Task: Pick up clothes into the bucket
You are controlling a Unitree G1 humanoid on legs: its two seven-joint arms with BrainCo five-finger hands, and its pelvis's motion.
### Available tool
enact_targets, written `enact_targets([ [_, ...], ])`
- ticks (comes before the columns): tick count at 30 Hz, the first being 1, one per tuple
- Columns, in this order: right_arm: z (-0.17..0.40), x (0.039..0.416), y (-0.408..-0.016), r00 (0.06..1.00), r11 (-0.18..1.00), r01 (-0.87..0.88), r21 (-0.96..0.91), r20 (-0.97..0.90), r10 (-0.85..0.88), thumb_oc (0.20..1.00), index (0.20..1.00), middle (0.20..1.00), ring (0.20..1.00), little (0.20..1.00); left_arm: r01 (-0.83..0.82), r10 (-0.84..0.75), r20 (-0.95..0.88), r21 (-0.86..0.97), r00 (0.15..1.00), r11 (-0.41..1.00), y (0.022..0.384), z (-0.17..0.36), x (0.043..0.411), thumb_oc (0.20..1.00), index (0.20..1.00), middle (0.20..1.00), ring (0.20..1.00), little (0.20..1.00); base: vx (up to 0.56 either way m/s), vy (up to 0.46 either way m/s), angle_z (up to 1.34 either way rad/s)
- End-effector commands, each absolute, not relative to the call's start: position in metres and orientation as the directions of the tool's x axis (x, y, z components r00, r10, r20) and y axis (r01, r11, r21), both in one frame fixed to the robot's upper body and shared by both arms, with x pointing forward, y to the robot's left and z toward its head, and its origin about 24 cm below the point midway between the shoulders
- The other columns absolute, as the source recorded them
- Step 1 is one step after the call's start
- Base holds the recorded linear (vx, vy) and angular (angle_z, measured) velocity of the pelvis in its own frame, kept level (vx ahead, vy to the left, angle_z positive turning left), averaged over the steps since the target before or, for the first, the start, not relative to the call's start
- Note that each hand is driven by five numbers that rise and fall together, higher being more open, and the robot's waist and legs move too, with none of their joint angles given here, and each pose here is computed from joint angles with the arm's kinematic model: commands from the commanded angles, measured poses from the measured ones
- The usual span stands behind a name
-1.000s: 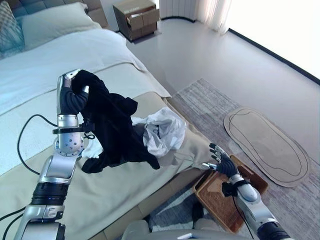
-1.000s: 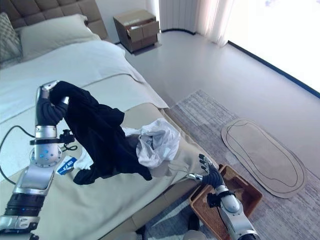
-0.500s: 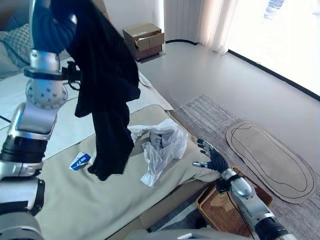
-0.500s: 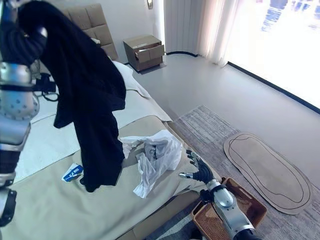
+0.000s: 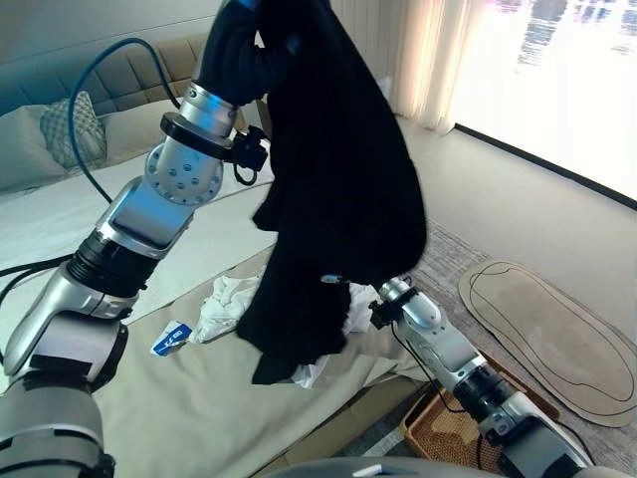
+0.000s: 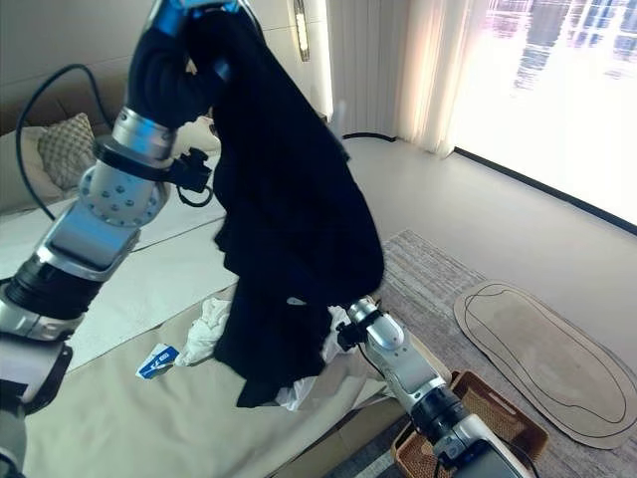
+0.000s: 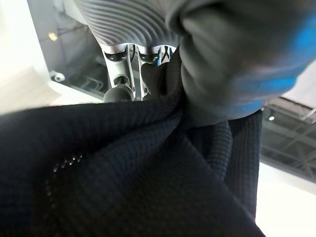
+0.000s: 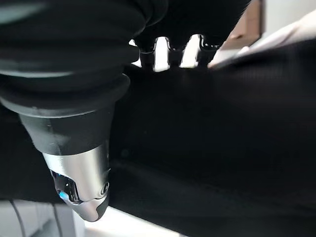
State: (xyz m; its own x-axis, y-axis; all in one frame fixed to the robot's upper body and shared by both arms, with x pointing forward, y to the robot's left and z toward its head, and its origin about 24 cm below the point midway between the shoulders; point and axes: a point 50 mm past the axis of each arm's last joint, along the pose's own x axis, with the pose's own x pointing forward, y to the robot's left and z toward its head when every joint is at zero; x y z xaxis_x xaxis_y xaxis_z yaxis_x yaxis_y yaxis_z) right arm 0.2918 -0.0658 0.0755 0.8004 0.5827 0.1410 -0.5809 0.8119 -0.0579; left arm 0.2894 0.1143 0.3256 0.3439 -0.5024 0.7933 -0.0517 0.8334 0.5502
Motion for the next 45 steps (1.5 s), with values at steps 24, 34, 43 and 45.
enact_targets([
  [24,0.079,0.282,-0.124,0.875,0.876,-0.463,0.138,0.226,0.427,0.2,0.2,0.2,0.2,0.2,-0.127,-0.331,0.873,0.396,0.358,0.909,0.151,0.351,0.296,0.2,0.2,0.2,0.2,0.2,0.0,0.0,0.0],
  [34,0.099,0.269,-0.173,0.905,0.9,-0.316,0.3,0.38,0.191,0.2,0.2,0.2,0.2,0.2,-0.243,-0.138,0.769,0.359,0.624,0.901,0.214,0.275,0.315,0.2,0.2,0.2,0.2,0.2,0.0,-0.005,-0.06],
  [43,0.119,0.259,-0.204,0.873,0.902,-0.217,0.372,0.488,0.009,0.2,0.2,0.2,0.2,0.2,-0.291,0.041,0.557,0.369,0.83,0.883,0.257,0.183,0.311,1.0,1.0,1.0,1.0,1.0,0.0,-0.002,-0.01],
  [45,0.127,0.257,-0.212,0.852,0.905,-0.197,0.378,0.522,-0.032,0.2,0.2,0.2,0.2,0.2,-0.28,0.072,0.495,0.359,0.866,0.89,0.26,0.159,0.307,1.0,1.0,1.0,1.0,1.0,0.0,0.0,0.0],
])
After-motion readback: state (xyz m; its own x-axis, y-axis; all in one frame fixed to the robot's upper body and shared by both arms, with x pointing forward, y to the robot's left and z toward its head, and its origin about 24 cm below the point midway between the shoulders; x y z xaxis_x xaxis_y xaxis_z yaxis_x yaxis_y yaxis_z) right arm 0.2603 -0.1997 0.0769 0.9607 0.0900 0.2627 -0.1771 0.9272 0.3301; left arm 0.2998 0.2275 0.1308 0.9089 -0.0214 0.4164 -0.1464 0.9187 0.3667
